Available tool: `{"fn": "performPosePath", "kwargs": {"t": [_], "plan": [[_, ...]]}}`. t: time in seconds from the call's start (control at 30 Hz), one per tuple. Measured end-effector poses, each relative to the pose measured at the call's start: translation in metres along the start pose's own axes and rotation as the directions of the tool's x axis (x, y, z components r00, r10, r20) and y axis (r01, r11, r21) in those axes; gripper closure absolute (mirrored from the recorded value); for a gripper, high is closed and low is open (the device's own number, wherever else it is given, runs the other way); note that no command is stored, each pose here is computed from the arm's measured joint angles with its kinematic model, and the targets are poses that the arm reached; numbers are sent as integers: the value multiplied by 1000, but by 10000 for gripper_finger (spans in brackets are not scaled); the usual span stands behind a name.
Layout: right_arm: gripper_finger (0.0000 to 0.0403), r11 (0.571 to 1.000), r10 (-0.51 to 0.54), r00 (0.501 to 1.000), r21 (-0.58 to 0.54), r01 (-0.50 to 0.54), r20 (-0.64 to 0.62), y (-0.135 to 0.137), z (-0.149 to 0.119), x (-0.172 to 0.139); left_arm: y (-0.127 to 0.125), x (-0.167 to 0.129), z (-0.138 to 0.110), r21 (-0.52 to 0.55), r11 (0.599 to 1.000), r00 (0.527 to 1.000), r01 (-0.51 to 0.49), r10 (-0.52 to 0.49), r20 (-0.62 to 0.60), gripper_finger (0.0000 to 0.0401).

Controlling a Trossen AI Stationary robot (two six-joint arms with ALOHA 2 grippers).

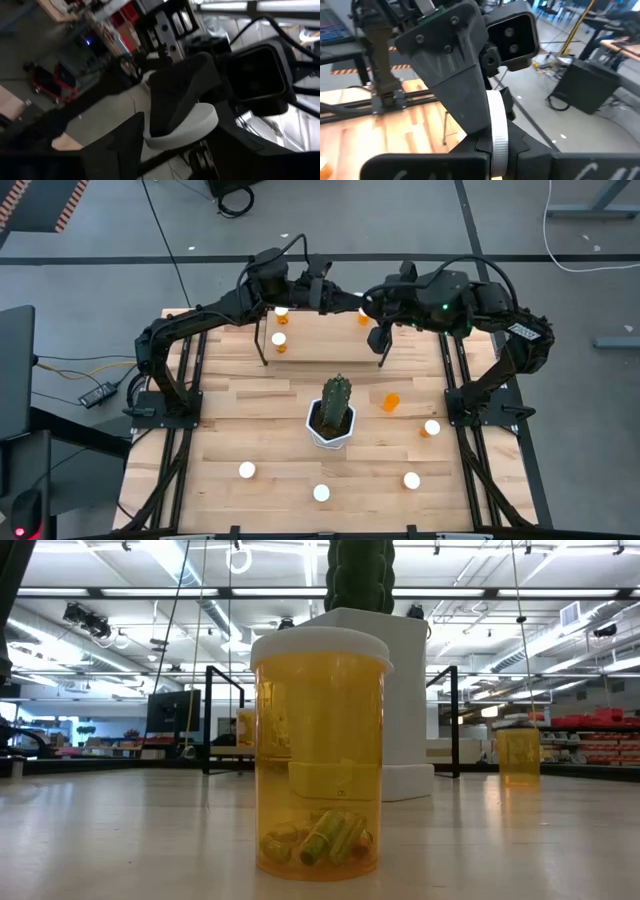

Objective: Pick and place medicine bottles onto shelf by color
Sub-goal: Put the orange medicine bottle on the shelf

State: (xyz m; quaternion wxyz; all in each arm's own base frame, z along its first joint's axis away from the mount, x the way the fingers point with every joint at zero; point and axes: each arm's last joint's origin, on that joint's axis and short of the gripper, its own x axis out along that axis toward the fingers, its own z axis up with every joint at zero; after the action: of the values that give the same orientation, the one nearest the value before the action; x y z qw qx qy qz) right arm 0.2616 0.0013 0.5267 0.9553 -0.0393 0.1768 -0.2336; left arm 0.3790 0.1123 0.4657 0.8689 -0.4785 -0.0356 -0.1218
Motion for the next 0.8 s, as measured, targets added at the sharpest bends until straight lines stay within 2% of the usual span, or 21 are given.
{"fn": "performPosePath", "kwargs": {"t": [0.3,0.53,0.67,0.8], "plan": [[389,984,-128,991,-120,131,35,-3,4,-2,-5,2,2,-55,998,988,-15,23,156,215],[390,967,-222,973,-116,227,57,-5,6,-3,-12,7,-2,-46,999,963,13,0,271,208],[390,967,-227,971,-98,234,76,-5,9,-3,-17,8,-4,-22,999,955,38,-30,294,190],[390,966,-236,968,-91,243,81,-6,9,-3,-18,9,-4,-17,999,953,40,-33,301,150]]}}
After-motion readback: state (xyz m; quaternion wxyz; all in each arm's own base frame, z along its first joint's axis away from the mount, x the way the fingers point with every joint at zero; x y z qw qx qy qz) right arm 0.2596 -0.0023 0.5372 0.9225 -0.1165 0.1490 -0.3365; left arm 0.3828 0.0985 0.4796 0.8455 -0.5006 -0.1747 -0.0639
